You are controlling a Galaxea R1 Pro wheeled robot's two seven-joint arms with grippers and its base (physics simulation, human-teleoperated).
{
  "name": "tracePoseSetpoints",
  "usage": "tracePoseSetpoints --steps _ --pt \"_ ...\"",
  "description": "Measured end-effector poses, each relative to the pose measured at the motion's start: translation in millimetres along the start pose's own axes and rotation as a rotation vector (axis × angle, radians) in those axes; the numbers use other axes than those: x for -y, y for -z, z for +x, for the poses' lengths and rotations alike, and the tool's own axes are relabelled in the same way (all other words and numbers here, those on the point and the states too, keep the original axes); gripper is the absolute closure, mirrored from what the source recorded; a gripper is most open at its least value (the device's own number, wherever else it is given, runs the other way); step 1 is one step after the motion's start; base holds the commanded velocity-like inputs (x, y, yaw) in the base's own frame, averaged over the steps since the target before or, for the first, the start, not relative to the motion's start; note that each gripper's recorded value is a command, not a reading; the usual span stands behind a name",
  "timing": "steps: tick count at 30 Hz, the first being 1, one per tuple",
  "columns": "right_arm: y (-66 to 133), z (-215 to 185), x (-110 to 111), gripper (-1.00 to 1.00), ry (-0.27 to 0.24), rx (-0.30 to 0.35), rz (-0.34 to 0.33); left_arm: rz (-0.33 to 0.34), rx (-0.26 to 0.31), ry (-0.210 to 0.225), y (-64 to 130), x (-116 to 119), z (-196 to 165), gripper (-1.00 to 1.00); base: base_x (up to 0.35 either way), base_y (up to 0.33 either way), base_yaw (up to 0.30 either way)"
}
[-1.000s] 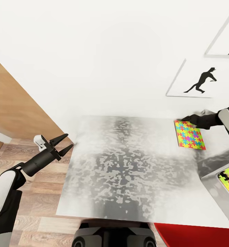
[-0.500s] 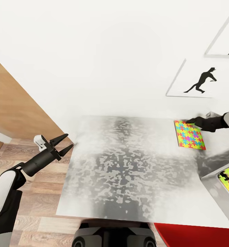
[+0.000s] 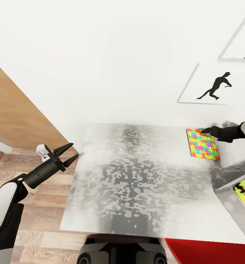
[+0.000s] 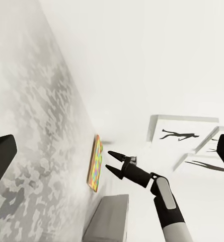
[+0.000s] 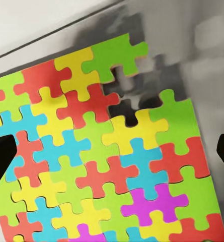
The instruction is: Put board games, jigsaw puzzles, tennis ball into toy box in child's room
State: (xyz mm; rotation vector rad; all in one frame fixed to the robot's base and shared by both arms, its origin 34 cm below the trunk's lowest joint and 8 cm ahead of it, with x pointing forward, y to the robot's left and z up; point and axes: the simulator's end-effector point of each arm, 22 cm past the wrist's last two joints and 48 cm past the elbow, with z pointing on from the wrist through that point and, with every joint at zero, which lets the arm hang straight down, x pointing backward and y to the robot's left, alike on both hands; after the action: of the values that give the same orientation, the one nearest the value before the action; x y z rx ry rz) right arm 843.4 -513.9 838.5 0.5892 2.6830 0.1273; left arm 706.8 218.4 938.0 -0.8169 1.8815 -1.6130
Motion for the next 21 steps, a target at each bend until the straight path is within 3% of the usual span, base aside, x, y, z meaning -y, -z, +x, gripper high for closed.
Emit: tracePoseSetpoints --steps 21 --pt "-13.1 7.5 24.9 -1.00 -0.033 0.025 0.047 0.000 -0.002 0.000 -0.3 -0.2 0.6 -1.00 0.000 0.000 0.000"
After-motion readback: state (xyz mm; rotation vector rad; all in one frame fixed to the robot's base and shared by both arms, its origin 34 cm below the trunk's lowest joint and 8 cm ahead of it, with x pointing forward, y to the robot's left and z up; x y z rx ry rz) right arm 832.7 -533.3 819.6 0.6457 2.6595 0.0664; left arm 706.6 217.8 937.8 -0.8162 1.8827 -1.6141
